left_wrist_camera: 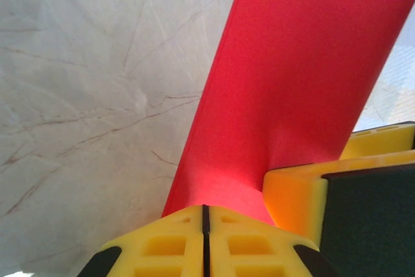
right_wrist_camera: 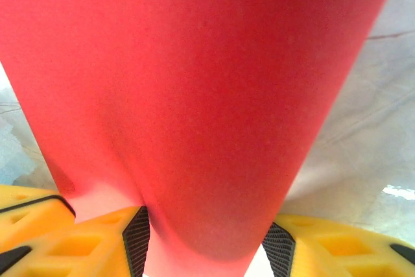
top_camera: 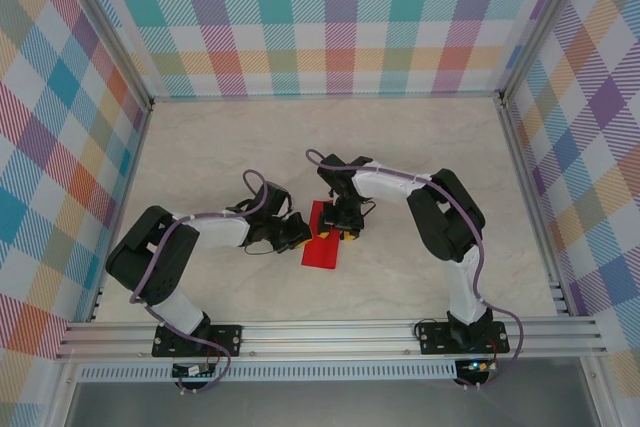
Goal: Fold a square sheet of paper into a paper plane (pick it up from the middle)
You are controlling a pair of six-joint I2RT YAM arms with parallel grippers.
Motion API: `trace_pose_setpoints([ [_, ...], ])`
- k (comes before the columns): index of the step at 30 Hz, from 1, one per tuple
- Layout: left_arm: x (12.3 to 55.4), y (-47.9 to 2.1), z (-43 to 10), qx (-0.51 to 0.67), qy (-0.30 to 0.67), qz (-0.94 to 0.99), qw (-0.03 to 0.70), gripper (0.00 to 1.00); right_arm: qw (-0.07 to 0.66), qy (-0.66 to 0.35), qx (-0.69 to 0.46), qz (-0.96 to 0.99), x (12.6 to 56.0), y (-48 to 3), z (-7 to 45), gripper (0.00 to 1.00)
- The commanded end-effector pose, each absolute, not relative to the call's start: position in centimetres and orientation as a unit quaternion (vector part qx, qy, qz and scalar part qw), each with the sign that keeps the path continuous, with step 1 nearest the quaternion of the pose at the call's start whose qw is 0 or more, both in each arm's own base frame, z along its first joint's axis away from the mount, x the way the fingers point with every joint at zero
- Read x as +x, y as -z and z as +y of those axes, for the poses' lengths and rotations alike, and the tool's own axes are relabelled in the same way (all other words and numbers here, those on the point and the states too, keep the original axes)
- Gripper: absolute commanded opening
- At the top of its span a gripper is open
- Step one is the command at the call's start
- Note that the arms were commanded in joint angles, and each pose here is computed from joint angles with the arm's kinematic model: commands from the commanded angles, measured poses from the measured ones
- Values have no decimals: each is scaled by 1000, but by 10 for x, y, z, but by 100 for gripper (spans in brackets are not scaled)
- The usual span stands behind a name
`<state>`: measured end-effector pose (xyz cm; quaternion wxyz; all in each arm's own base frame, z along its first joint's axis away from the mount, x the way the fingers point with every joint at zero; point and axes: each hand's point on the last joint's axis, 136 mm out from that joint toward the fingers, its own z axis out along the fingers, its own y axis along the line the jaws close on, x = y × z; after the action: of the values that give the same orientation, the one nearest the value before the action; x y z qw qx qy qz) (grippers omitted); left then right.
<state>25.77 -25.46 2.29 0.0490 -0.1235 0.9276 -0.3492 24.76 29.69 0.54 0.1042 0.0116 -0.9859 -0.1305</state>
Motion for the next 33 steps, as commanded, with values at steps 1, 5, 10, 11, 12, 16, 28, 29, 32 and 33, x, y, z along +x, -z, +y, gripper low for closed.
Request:
trace_pose_setpoints([
  [1, 260, -23, -262, -112, 352, 928, 48, 8, 139, 65, 18, -988, 224, 76, 280, 54],
  [5, 257, -14, -256, -118, 331, 935, 43, 8, 140, 66, 17, -988, 223, 76, 280, 54],
  [10, 248, 0, -240, -126, 284, 950, 35, 6, 136, 74, 16, -988, 225, 70, 283, 54],
  [11, 247, 3, -237, -128, 275, 952, 33, 6, 132, 80, 17, -988, 226, 66, 285, 54],
  [12, 245, 5, -233, -129, 268, 954, 31, 6, 127, 85, 17, -988, 228, 61, 287, 54],
  [16, 239, 12, -225, -133, 245, 960, 25, 5, 84, 128, 17, -988, 242, 21, 301, 55],
  [28, 235, 21, -216, -140, 219, 966, 18, 2, -74, 247, 13, -966, 267, -81, 305, 63],
  [29, 235, 21, -215, -140, 217, 966, 19, 2, -73, 264, 18, -962, 266, -84, 311, 61],
  [32, 235, 20, -214, -141, 214, 966, 21, 2, -67, 309, 20, -948, 264, -86, 326, 48],
  [33, 236, 20, -214, -142, 213, 966, 21, 2, -63, 320, 19, -945, 263, -84, 330, 44],
])
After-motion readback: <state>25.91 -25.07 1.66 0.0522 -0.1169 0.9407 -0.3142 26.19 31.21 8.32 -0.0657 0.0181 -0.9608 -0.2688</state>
